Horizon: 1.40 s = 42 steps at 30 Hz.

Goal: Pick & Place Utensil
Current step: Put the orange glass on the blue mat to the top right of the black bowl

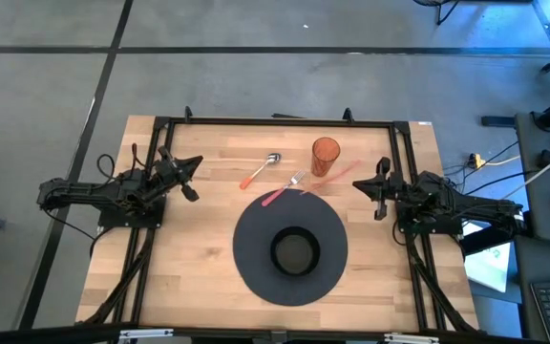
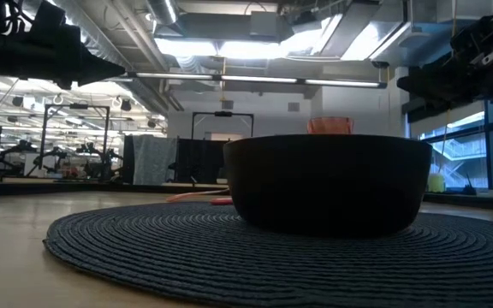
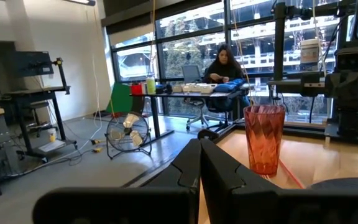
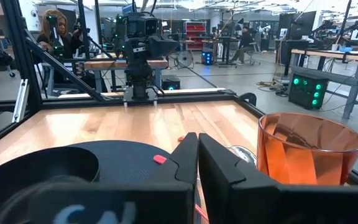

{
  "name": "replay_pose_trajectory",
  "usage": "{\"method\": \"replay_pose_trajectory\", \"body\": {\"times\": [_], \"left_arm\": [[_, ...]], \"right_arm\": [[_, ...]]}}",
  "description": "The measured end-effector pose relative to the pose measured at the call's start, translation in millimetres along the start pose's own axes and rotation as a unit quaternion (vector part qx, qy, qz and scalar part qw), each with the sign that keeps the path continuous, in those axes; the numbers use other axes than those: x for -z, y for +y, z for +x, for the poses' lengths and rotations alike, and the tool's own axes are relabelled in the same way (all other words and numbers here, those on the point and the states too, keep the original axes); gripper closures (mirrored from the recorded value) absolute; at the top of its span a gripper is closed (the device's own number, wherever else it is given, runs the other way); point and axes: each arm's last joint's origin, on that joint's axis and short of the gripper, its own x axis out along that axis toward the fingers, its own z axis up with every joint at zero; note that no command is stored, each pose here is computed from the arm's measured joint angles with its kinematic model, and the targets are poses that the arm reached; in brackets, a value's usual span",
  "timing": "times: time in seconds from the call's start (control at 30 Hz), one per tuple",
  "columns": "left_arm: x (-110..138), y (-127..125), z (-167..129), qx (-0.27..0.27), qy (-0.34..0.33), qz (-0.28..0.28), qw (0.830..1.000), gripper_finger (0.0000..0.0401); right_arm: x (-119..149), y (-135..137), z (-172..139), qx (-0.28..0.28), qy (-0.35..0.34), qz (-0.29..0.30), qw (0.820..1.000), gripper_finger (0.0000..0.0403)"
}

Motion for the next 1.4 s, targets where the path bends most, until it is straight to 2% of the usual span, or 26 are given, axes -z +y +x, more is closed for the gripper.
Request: {"method": "replay_pose_trajectory", "body": {"times": [0.1,0.23,0.4,0.5,0.6,0.77,0.9,1.03,1.1,1.23,1.33,1.4], "left_arm": [[0.0,0.0,0.0,0.0,0.0,0.0,1.0,0.0398],[0.0,0.0,0.0,0.0,0.0,0.004,1.0,0.0398],[0.0,0.0,0.0,0.0,0.0,0.004,1.0,0.0398],[0.0,0.0,0.0,0.0,0.0,0.004,1.0,0.0398],[0.0,0.0,0.0,0.0,0.0,0.005,1.0,0.0398],[-0.1,0.0,0.0,0.0,0.0,0.012,1.0,0.0398],[0.0,0.0,0.0,0.0,0.0,0.012,1.0,0.0398],[0.3,-0.1,0.0,0.0,0.001,0.014,1.0,0.0398],[0.4,-0.1,0.0,0.0,0.002,0.017,1.0,0.0398],[0.4,-0.1,0.0,0.0,0.002,0.018,1.0,0.0398],[0.4,-0.1,0.0,0.0,0.002,0.018,1.0,0.0398],[0.4,-0.1,0.0,0.0,0.002,0.019,1.0,0.0398]], "right_arm": [[-0.2,0.0,0.0,0.0,-0.001,0.033,0.999,0.0387],[-8.6,-0.4,0.5,0.005,-0.037,0.041,0.998,0.0387],[-40.6,-3.0,1.8,0.051,-0.023,0.042,0.998,0.0387],[-70.6,-4.0,7.4,0.074,0.022,0.054,0.996,0.0387],[-103.8,-5.3,21.6,0.108,0.088,0.036,0.99,0.0387],[-150.0,-6.9,66.0,0.166,0.204,-0.019,0.965,0.0386],[-174.4,-5.5,109.2,0.147,0.303,-0.109,0.935,0.0368],[-183.1,-4.0,145.9,0.102,0.421,-0.199,0.879,0.0316],[-178.5,-3.7,162.2,0.087,0.478,-0.228,0.844,0.028],[-161.6,-2.8,190.1,0.055,0.551,-0.265,0.789,0.0205],[-152.3,-3.2,200.9,0.057,0.578,-0.28,0.764,0.0161],[-146.7,-3.1,204.0,0.053,0.589,-0.284,0.755,0.0142]]}}
